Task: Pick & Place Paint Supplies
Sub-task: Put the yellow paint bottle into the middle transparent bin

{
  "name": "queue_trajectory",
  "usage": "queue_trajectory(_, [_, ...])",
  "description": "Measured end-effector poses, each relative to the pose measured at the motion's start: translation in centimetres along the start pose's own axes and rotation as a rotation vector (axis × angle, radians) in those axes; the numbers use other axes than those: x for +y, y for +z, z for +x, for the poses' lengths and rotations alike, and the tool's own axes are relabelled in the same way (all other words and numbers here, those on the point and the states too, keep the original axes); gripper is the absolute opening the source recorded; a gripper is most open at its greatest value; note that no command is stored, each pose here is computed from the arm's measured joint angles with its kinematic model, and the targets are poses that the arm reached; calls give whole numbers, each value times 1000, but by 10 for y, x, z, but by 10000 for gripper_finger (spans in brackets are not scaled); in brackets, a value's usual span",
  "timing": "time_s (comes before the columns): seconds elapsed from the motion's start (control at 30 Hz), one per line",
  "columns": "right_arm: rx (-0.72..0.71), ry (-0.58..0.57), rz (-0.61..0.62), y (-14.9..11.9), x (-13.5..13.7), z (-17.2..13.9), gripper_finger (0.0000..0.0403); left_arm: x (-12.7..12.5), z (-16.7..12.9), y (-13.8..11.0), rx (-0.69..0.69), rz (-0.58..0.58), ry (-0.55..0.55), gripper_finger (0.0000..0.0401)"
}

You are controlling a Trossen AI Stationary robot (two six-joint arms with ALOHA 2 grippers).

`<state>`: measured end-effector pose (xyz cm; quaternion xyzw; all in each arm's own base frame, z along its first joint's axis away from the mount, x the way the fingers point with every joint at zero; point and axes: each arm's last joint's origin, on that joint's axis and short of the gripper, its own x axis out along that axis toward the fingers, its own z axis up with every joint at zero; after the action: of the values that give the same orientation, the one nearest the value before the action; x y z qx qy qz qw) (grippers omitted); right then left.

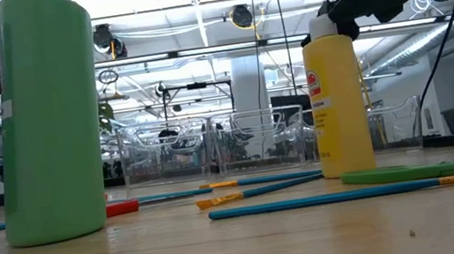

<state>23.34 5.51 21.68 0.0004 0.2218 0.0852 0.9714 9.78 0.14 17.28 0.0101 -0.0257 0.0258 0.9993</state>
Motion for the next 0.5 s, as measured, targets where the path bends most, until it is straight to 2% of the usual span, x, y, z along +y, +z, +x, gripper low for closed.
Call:
queue_trajectory(0.2, [-7, -8, -2, 1, 0, -1, 239, 0, 0, 0, 0, 0, 0, 47])
queue_trajectory(0.5, [33, -10, -2, -3, 0, -2, 146, 0, 0, 0, 0, 0, 0, 47])
